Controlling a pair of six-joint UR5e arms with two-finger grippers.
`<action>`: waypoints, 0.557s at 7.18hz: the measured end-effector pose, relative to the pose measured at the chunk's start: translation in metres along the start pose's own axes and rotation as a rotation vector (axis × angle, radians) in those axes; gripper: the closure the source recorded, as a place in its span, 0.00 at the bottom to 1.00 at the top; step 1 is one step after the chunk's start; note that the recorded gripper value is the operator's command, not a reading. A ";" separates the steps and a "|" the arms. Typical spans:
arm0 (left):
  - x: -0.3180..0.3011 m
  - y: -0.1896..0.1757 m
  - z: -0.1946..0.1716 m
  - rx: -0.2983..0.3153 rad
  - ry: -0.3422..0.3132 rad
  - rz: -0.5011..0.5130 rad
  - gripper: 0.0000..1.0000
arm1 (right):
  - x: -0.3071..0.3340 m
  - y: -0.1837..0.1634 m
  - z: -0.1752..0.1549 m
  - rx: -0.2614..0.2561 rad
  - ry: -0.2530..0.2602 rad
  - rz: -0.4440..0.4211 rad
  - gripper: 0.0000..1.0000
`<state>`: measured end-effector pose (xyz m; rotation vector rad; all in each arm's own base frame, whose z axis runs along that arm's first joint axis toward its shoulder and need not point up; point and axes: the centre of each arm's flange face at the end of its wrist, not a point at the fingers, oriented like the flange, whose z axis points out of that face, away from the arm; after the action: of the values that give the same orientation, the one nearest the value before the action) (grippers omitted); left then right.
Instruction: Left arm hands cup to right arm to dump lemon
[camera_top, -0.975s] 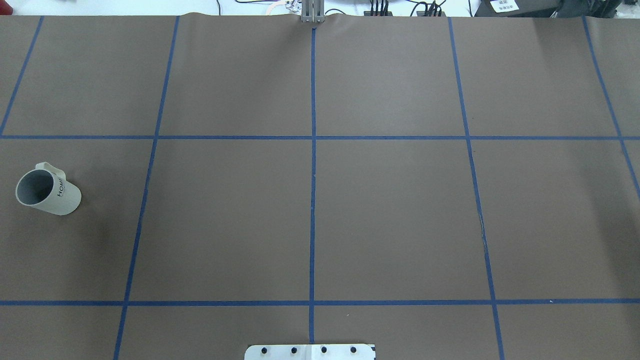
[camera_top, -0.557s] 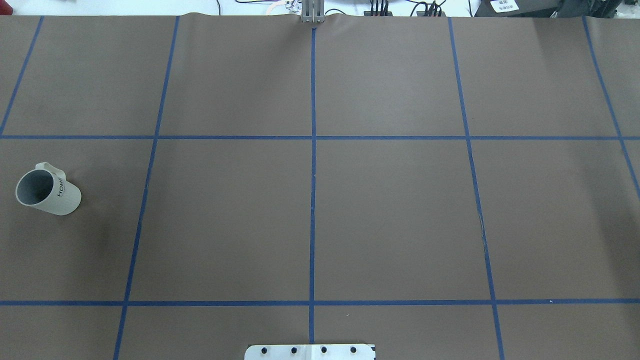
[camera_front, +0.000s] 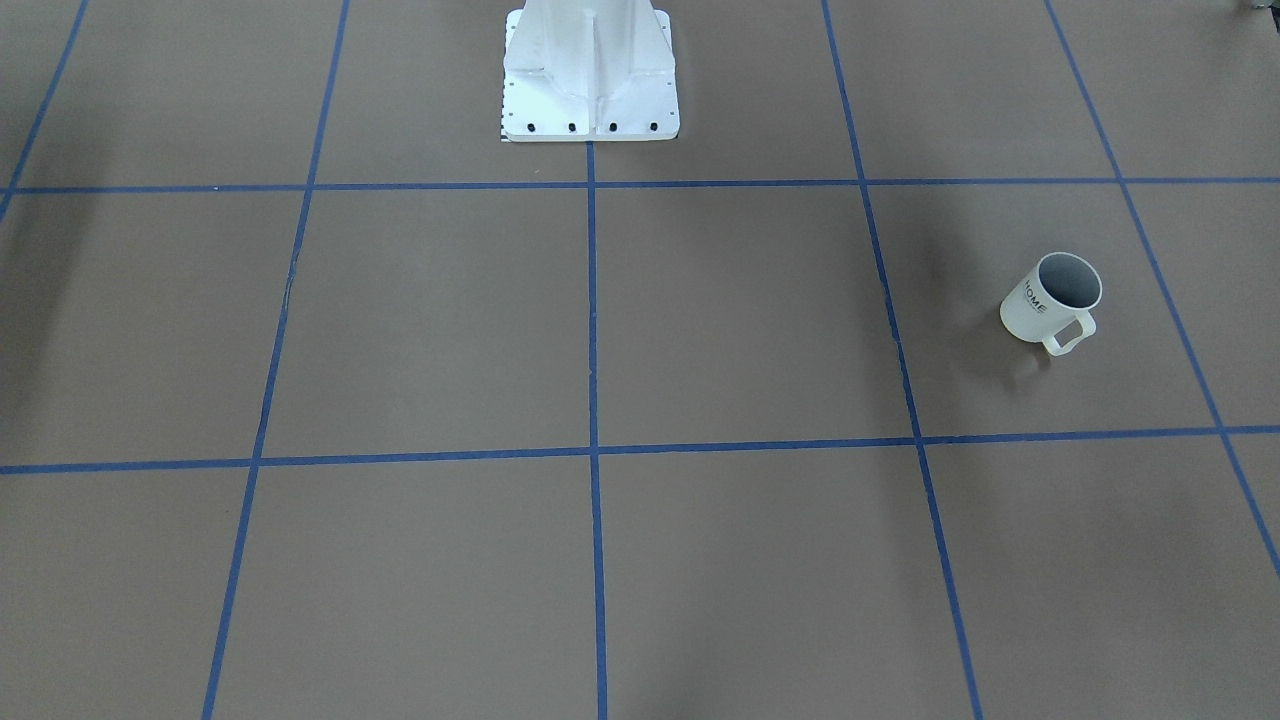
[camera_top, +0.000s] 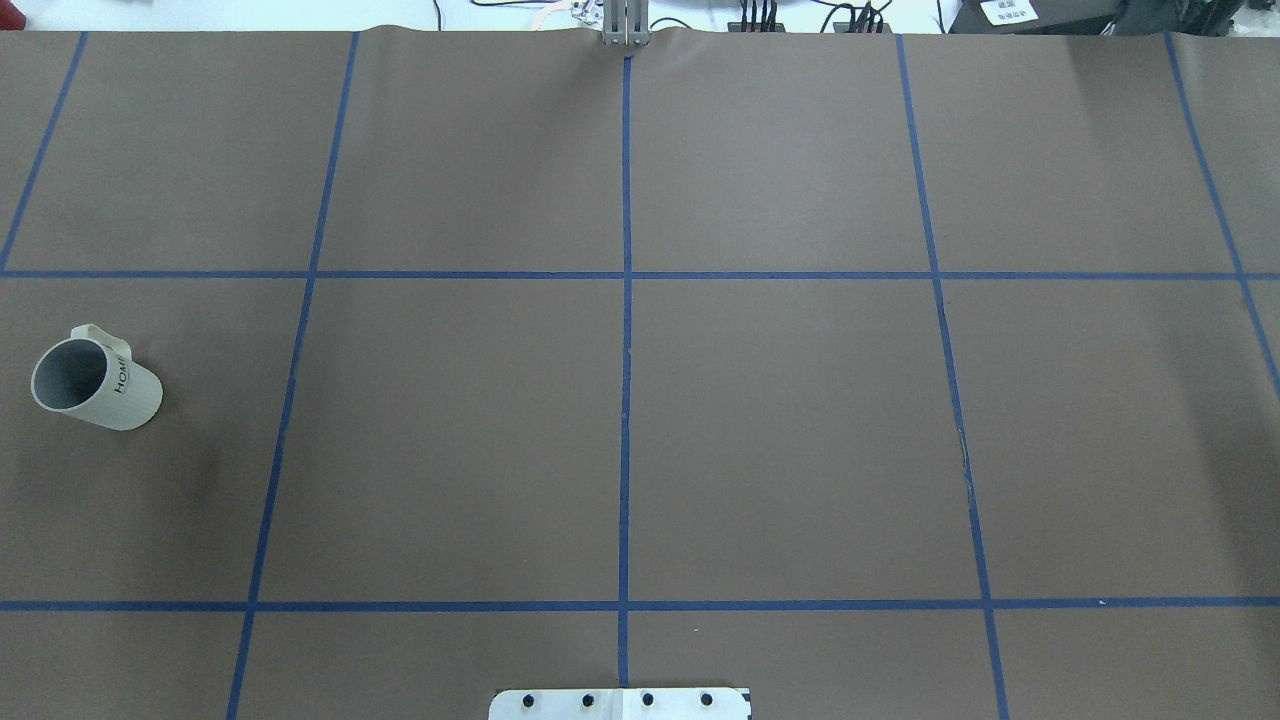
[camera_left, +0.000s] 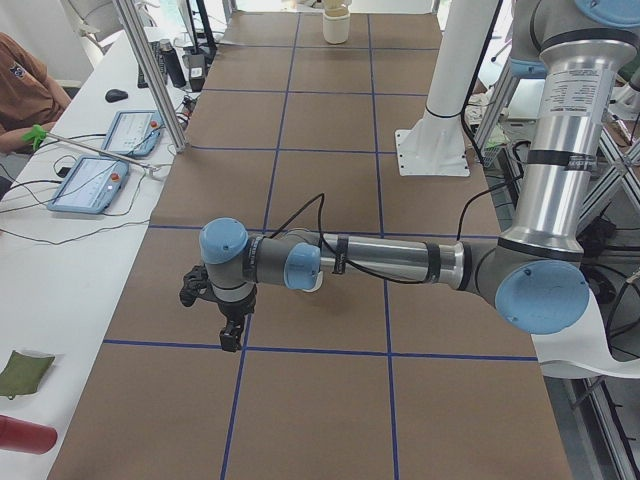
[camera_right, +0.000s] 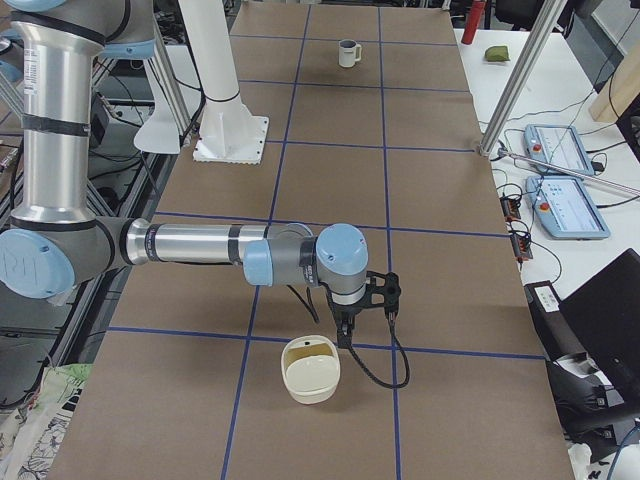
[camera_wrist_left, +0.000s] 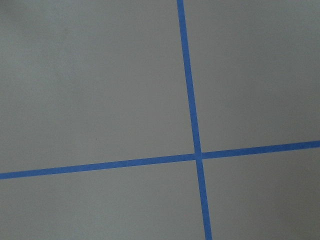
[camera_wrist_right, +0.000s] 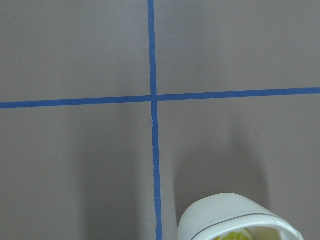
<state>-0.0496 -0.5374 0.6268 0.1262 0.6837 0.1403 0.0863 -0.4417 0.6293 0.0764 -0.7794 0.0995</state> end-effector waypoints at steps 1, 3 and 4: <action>0.004 0.016 -0.004 0.003 0.001 0.007 0.00 | 0.000 0.000 0.000 0.000 -0.001 0.001 0.00; 0.014 0.029 -0.015 -0.014 0.001 -0.006 0.00 | 0.000 0.000 0.000 -0.001 -0.004 0.001 0.00; 0.016 0.030 -0.017 -0.023 0.001 -0.014 0.00 | -0.001 0.000 0.000 -0.001 -0.011 0.000 0.00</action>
<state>-0.0506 -0.5043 0.6085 0.0990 0.6840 0.1352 0.0855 -0.4422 0.6287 0.0760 -0.7900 0.0987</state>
